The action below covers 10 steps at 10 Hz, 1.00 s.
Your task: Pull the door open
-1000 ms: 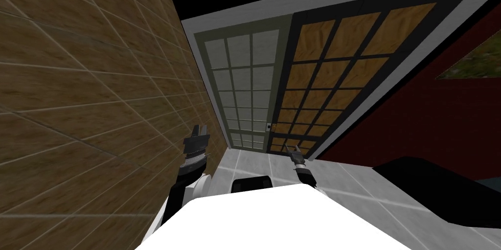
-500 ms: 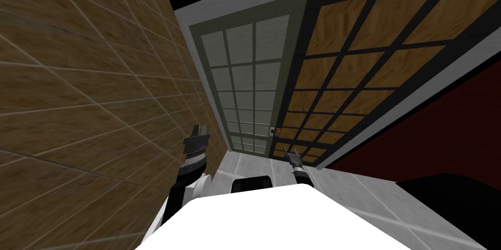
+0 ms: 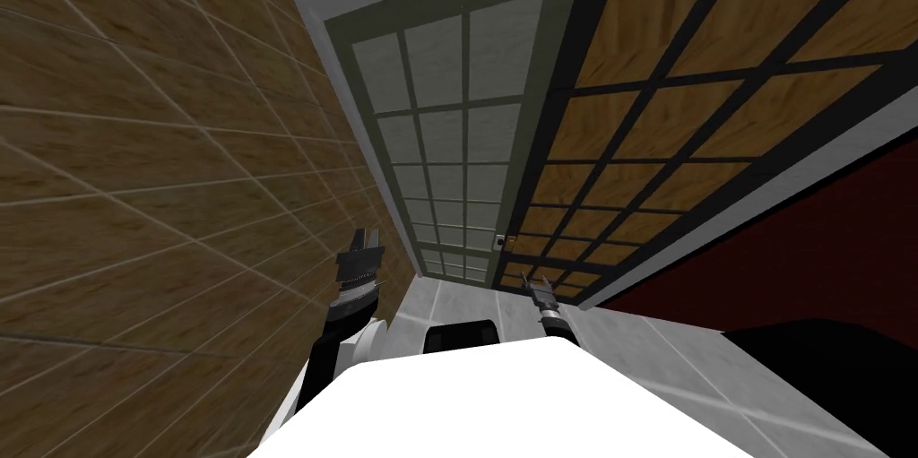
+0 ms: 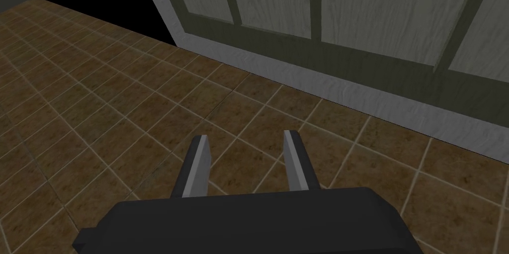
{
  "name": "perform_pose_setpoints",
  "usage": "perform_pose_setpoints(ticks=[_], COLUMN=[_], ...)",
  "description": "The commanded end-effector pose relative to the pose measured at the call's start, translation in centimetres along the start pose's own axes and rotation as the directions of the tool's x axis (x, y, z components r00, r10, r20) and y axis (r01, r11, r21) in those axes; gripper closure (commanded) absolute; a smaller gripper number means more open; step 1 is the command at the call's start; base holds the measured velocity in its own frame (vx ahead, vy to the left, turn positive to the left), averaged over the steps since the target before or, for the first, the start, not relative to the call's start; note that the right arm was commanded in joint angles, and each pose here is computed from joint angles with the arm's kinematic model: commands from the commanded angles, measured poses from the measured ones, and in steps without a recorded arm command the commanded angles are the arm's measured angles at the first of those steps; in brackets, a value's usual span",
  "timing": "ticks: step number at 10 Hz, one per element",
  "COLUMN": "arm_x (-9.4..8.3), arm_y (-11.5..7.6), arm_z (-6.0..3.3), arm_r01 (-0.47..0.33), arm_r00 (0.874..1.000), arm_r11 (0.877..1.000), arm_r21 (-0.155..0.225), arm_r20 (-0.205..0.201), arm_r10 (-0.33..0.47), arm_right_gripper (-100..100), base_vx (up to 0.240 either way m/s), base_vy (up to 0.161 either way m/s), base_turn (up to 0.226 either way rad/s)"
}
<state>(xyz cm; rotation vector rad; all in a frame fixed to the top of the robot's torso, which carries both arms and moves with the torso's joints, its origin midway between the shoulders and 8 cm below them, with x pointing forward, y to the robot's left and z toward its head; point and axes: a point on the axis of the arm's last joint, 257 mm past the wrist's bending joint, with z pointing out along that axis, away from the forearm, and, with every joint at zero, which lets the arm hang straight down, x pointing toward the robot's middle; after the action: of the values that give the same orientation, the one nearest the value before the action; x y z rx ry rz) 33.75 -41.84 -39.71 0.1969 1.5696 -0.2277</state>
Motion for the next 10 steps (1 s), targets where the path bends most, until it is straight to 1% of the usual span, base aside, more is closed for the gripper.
perform_pose_setpoints(ticks=[1, 2, 4, 5, 6, 7, 9, 10], arm_x=[0.5, 0.7, 1.5, 1.6, 2.0, 2.2, 3.1, 3.1], arm_y=[-1.8, -2.8, -6.0, -6.4, -7.9, -8.6, -11.8, -11.8], arm_z=[-0.58, -0.83, -1.83, -2.02, -2.59, -2.89, -4.39, -4.39], arm_r01=[0.022, 0.032, 0.065, 0.07, 0.083, 0.09, 0.122, 0.122], arm_r00=[1.0, 0.999, 0.996, 0.995, 0.993, 0.992, 0.984, 0.984], arm_r11=[1.0, 0.999, 0.996, 0.995, 0.993, 0.992, 0.984, 0.984], arm_r21=[0.017, 0.026, 0.059, 0.065, 0.082, 0.09, 0.13, 0.13], arm_r20=[-0.02, -0.03, -0.064, -0.07, -0.089, -0.098, -0.144, -0.144], arm_r10=[-0.022, -0.032, -0.061, -0.065, -0.076, -0.081, -0.103, -0.103], arm_right_gripper=[-100, -100, -100, -100, -100, -100, -100, -100], base_vx=[-0.159, -0.171, -0.177, -0.151, -0.117, -0.109, -0.154, -0.106], base_vy=[0.007, 0.038, 0.016, -0.011, -0.008, 0.001, -0.002, -0.012], base_turn=[-0.088, -0.086, -0.133, -0.061, -0.098, -0.098, -0.159, -0.05])
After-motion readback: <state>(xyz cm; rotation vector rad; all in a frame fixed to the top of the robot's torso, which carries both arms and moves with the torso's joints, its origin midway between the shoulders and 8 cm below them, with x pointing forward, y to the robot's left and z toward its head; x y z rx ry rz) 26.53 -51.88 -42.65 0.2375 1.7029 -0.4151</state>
